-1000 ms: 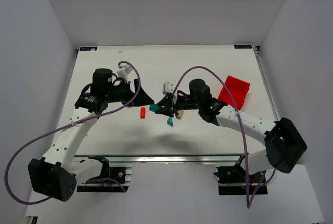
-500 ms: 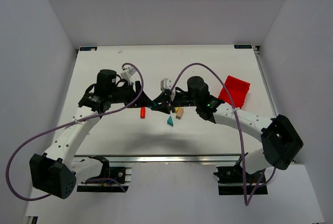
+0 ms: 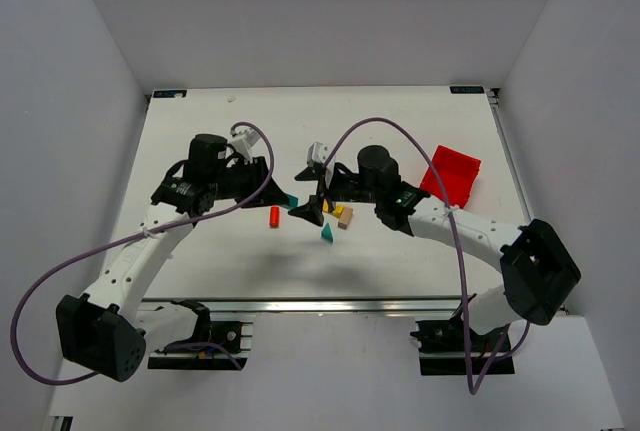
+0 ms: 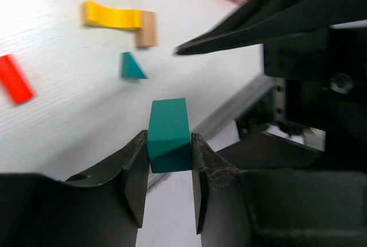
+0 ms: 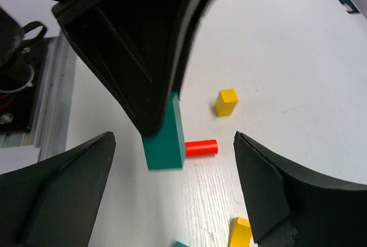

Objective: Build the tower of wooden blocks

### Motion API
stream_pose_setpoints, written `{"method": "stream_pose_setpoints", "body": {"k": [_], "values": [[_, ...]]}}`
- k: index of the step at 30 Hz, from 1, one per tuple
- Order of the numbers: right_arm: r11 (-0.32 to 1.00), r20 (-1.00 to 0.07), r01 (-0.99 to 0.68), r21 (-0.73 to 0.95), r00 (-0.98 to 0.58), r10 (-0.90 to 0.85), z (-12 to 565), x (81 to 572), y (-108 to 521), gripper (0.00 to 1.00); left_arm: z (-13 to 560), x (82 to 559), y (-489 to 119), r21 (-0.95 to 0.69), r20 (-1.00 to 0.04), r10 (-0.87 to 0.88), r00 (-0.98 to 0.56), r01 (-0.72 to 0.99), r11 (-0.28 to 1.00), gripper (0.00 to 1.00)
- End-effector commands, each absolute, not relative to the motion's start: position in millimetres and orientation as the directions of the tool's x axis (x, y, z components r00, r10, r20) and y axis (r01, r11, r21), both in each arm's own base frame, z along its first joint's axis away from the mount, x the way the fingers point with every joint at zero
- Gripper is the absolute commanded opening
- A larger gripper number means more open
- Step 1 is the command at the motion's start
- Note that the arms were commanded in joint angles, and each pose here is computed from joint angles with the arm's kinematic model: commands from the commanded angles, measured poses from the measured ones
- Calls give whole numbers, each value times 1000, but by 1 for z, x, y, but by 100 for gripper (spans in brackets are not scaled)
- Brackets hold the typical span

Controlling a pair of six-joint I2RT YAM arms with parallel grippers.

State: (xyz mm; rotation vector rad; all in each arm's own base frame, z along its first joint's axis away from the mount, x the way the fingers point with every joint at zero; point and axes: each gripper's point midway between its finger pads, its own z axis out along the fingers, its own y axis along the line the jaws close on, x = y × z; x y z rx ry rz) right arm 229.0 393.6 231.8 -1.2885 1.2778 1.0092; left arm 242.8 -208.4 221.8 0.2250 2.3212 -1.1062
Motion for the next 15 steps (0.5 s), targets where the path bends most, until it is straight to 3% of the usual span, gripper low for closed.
{"method": "stream_pose_setpoints", "body": {"k": [1, 7, 10, 15], "values": [[215, -991, -973, -85, 60, -120, 254, 249, 385, 89, 231, 264, -185, -557, -610, -132, -781, 305, 772, 0], [506, -968, -863, 14, -139, -211, 200, 274, 327, 89, 195, 289, -154, -426, -564, -190, -804, 86, 900, 0], [626, -946, -780, 17, -215, -242, 179, 286, 299, 89, 182, 300, -154, -419, -556, -209, -805, 54, 906, 0], [690, -914, -723, 3, -283, -291, 168, 285, 269, 89, 160, 331, -159, -374, -540, -201, -817, 20, 927, 0]]}}
